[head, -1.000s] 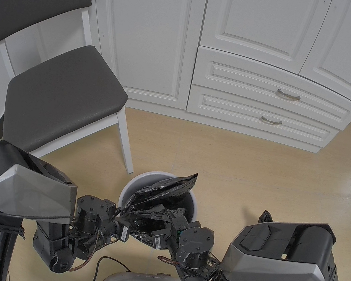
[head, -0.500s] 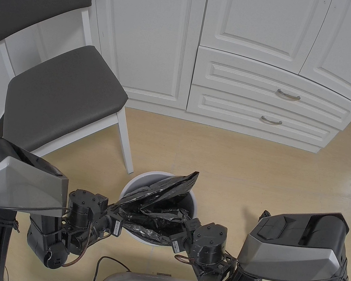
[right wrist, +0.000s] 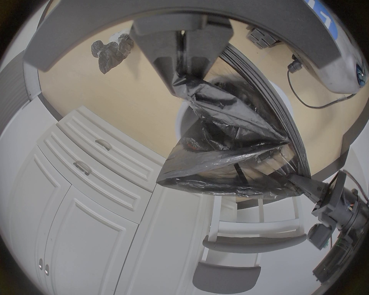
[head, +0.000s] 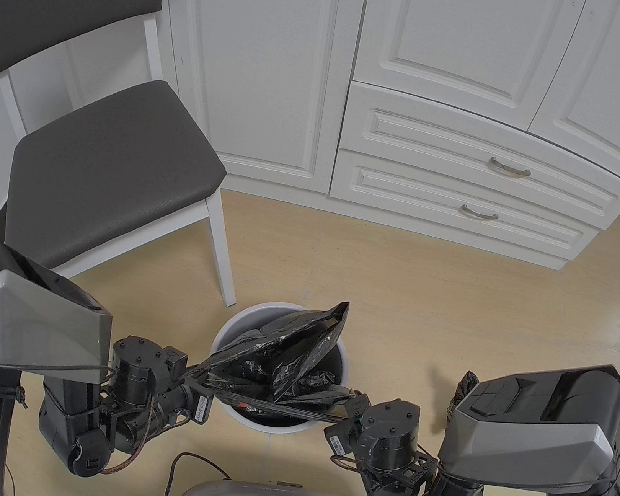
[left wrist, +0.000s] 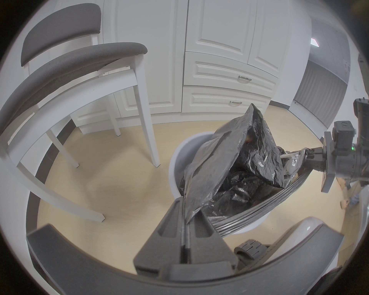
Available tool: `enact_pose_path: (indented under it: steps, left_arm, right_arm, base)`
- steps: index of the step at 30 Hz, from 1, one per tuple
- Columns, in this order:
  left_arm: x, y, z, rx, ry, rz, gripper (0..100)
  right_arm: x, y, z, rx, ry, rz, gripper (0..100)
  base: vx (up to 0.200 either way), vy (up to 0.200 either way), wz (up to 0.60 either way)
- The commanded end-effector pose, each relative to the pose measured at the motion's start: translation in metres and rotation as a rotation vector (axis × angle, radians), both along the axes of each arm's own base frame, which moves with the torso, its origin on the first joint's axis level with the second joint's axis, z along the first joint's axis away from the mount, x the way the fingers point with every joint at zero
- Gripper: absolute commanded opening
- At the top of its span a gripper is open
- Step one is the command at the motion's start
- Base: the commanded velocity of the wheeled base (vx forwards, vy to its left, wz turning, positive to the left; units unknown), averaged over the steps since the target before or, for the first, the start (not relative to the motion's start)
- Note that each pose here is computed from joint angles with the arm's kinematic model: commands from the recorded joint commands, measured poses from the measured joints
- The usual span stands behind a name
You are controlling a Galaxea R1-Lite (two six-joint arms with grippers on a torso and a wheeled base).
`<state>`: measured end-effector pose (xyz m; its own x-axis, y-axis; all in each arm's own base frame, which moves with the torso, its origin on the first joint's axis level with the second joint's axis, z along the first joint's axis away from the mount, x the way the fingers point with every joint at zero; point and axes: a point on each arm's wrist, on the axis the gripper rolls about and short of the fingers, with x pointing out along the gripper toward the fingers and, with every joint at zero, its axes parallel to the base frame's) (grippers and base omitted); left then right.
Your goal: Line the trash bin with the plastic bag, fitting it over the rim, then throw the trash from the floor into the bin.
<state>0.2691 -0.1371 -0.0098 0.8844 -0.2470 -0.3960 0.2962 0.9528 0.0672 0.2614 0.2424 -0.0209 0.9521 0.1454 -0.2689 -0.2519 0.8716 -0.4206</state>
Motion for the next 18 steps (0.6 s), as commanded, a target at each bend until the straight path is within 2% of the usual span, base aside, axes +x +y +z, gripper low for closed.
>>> enact_pose_path:
  steps: [1, 5, 12, 18]
  left_arm:
    - [-0.007, 0.004, -0.002, 0.037, 0.021, -0.009, 0]
    - [-0.014, 0.009, -0.003, 0.078, 0.037, -0.030, 0]
    - [-0.019, 0.015, -0.001, 0.116, 0.045, -0.032, 0]
    - [-0.025, 0.016, 0.010, 0.113, 0.023, -0.042, 0]
  right_arm:
    - [-0.004, -0.005, -0.004, -0.027, 0.020, -0.005, 0]
    - [-0.010, -0.011, -0.004, -0.070, 0.035, 0.004, 0]
    - [-0.018, -0.013, -0.003, -0.090, 0.048, 0.019, 0]
    - [-0.028, -0.011, -0.004, -0.108, 0.060, 0.047, 0]
  base:
    - [0.000, 0.000, 0.00]
    - [0.000, 0.000, 0.00]
    - [0.000, 0.000, 0.00]
    - [0.000, 0.000, 0.00]
